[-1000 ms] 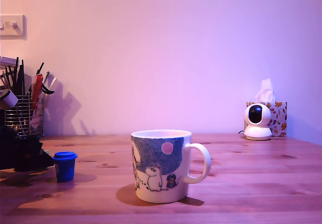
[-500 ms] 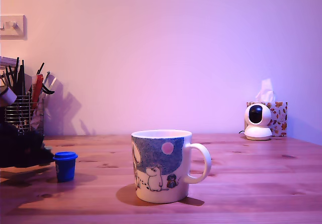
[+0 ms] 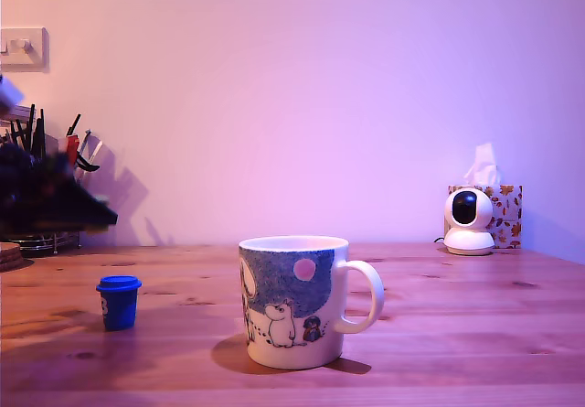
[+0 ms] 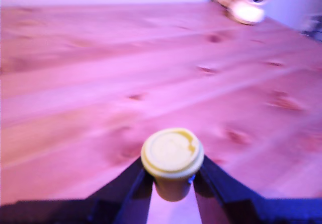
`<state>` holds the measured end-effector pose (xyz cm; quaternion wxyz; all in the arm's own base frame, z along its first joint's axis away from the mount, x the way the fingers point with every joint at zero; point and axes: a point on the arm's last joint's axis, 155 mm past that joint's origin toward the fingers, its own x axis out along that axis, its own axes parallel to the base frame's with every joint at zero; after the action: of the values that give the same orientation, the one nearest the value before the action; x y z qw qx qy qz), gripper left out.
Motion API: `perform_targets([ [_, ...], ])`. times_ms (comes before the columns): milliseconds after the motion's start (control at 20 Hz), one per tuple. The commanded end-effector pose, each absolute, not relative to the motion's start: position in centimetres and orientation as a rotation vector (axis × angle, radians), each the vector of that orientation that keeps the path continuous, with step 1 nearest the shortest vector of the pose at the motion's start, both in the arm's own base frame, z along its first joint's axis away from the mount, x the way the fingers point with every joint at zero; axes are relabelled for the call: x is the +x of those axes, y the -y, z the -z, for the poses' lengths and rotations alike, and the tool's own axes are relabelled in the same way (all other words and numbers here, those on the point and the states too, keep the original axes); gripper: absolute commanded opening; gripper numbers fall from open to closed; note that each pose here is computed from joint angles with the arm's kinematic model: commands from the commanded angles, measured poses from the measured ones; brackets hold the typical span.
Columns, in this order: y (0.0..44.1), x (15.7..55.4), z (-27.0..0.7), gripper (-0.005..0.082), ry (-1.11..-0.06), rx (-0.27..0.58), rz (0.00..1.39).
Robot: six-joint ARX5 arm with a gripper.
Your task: Pick up the coffee capsules on the table and drop them inside the coffee cup
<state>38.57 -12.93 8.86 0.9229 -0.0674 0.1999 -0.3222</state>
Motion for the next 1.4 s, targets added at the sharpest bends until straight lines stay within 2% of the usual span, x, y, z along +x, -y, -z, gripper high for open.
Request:
perform_targets([
  [0, 13.5, 37.6, -9.8, 0.0160, -0.420, -0.150, 0.697],
  [300, 17.2, 33.6, -11.9, 0.0160, -0.469, -0.144, 0.835],
  [450, 19.6, 31.3, -12.3, 0.0160, -0.481, -0.097, 0.916],
  [750, 23.0, 28.0, -11.6, 0.0160, -0.516, 0.024, 0.995],
  [900, 24.5, 26.8, -11.5, 0.0160, -0.500, 0.076, 1.044],
  [1350, 24.9, 26.6, -10.8, 0.0160, -0.511, 0.130, 1.015],
])
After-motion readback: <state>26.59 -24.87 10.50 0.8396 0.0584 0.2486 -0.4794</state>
